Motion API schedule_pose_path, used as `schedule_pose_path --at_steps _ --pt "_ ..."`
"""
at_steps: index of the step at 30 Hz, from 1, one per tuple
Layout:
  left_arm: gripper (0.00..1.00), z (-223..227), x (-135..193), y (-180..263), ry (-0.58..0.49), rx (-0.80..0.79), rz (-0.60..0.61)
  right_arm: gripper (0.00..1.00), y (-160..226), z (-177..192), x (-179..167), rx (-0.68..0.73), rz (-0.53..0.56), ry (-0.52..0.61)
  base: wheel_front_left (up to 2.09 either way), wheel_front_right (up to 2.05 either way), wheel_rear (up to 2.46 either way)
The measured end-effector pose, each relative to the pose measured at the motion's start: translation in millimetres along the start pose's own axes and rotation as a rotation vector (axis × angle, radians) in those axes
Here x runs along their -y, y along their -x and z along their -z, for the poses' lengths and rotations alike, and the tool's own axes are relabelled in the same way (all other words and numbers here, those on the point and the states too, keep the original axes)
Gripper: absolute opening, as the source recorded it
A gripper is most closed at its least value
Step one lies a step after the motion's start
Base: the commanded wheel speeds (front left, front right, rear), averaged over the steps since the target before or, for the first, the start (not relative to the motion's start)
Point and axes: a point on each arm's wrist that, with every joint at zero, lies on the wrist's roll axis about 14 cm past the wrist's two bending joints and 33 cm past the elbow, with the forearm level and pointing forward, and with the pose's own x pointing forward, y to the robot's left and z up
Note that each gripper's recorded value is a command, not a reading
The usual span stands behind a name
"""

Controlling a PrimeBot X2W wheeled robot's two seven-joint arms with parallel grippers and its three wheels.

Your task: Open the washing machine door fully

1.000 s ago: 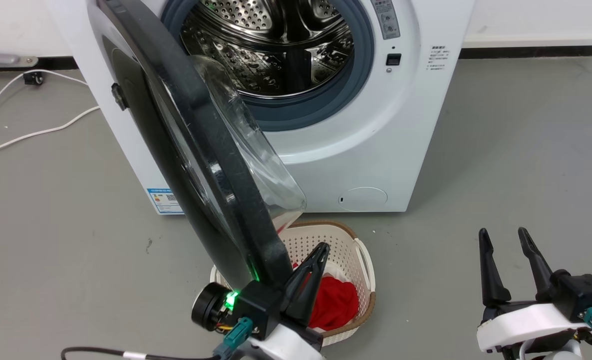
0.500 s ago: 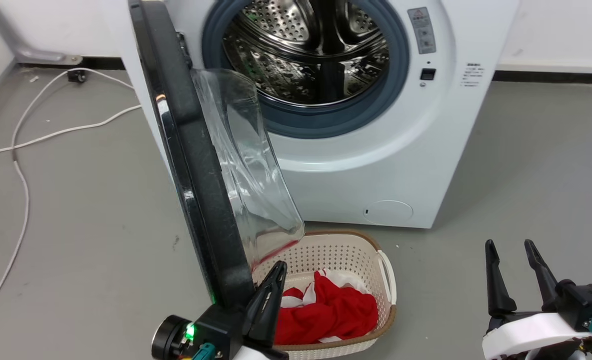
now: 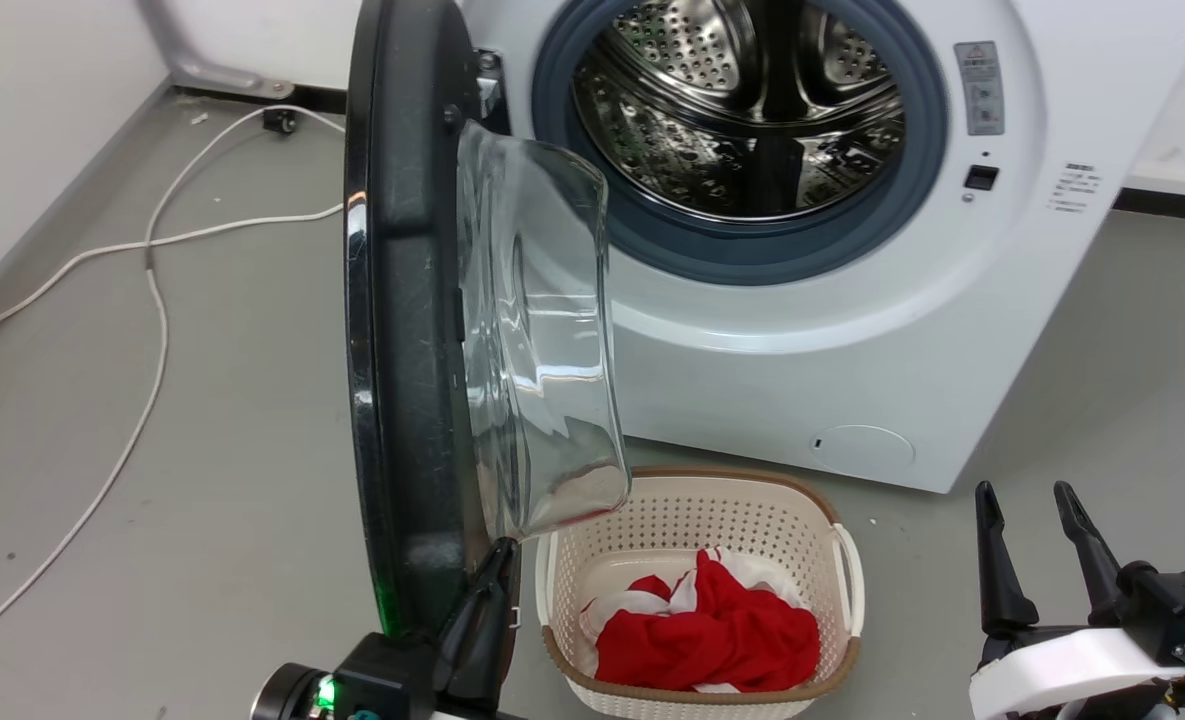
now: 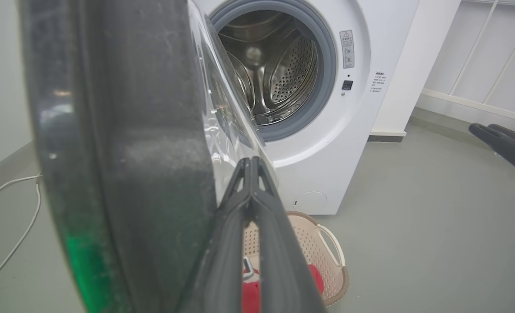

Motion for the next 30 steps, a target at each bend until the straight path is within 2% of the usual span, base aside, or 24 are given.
schedule_pose_path --at_steps 15,24,30 --pt "0.00 -10.7 -78.7 25.9 -0.057 0.031 -0.268 1.00 -19.5 8.4 -32.2 -0.017 -0.099 -0.012 0.00 0.00 0.00" --pt "0.00 -15.1 -112.8 32.7 -0.059 0.055 -0.365 1.00 -23.8 11.9 -36.2 -0.028 -0.112 -0.014 0.00 0.00 0.00" --pt "0.00 -21.3 -150.6 31.6 -0.078 0.080 -0.457 1.00 -26.1 14.7 -32.8 -0.037 -0.103 -0.015 0.00 0.00 0.00"
